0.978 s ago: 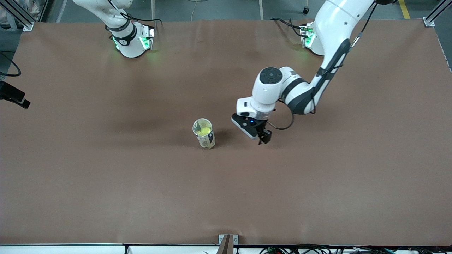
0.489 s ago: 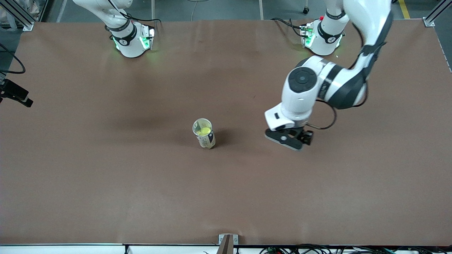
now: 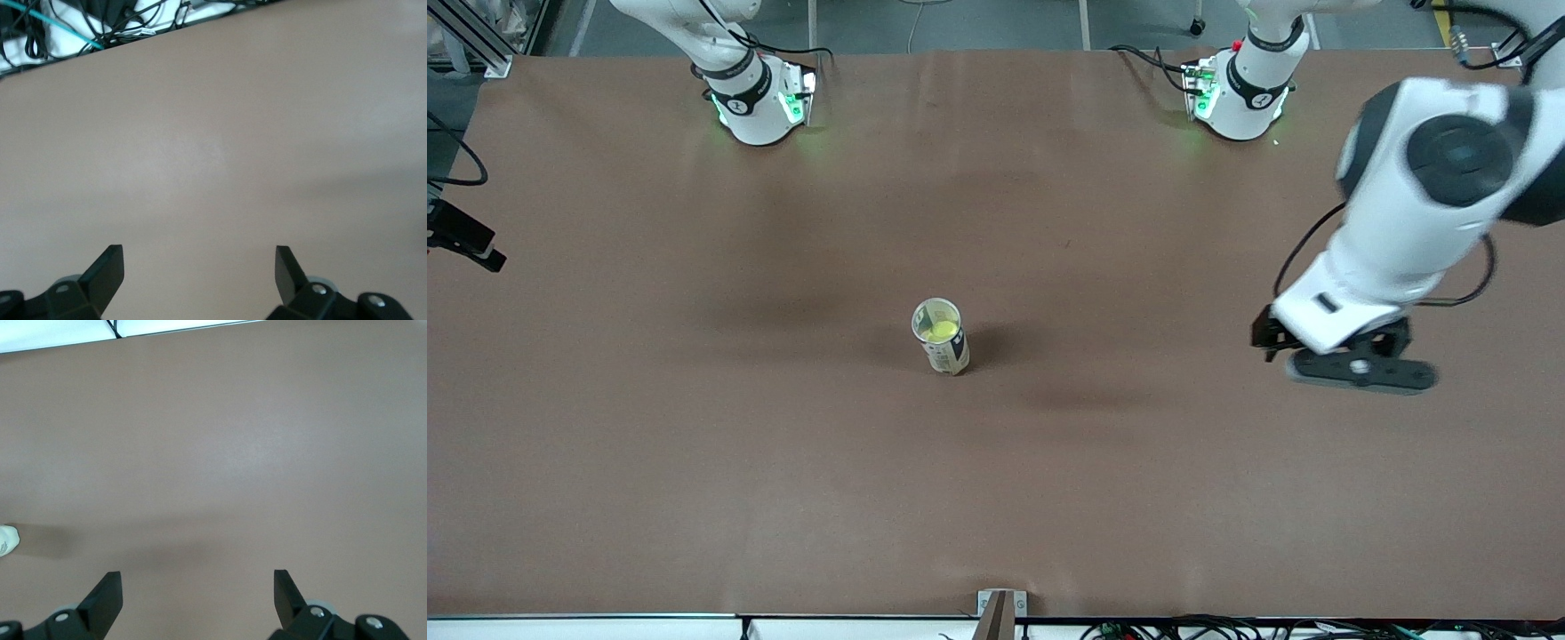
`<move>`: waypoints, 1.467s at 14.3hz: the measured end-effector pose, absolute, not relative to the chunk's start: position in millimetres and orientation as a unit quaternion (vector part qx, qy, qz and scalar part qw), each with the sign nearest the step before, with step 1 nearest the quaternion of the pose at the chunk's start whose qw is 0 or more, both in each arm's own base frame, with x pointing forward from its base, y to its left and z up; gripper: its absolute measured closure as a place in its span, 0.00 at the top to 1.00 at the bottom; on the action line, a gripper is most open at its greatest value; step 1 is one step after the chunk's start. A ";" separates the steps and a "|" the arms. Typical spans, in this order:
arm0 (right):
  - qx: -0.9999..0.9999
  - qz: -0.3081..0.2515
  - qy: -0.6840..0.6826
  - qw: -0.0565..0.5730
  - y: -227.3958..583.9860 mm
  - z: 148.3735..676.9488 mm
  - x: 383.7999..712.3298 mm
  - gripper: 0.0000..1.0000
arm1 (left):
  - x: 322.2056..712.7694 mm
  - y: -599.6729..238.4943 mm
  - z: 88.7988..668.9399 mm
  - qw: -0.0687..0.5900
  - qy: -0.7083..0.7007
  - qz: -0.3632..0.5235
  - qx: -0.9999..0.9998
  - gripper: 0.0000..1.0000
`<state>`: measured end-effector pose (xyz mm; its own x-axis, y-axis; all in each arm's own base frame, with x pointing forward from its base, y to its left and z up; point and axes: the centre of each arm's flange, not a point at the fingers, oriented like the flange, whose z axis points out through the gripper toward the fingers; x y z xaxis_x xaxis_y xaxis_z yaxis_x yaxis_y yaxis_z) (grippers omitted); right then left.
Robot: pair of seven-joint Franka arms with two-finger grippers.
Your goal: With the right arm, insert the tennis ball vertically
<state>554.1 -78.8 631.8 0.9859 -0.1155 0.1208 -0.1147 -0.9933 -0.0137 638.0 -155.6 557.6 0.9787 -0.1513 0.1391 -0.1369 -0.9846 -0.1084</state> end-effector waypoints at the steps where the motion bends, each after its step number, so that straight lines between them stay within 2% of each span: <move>1: -0.996 -0.061 0.058 0.003 -78.7 632.0 554.0 1.00 | 635.9 -135.1 572.1 0.028 0.048 -0.076 -0.996 1.00; 4: -0.996 -0.061 0.058 0.003 -78.7 632.1 553.9 1.00 | 620.7 -76.4 608.8 0.007 -0.002 -0.068 -0.998 1.00; 7: -0.996 -0.061 0.058 0.003 -78.7 632.4 553.7 1.00 | 584.6 -75.4 640.7 0.018 -0.006 -0.037 -0.999 1.00; 10: -0.996 -0.061 0.058 0.003 -78.7 632.6 553.6 1.00 | 547.1 -71.3 666.5 -0.004 0.005 -0.018 -1.000 1.00; 14: -0.996 -0.061 0.058 0.003 -78.6 632.7 553.5 1.00 | 508.8 -68.5 673.7 -0.011 0.015 -0.007 -1.000 1.00; 17: -0.996 -0.061 0.058 0.003 -78.6 632.8 553.5 1.00 | 496.0 -67.3 671.1 -0.009 0.014 -0.003 -1.000 1.00; 21: -0.996 -0.061 0.057 0.003 -78.0 632.8 553.6 1.00 | 500.9 -54.9 660.9 -0.010 0.003 0.001 -1.000 1.00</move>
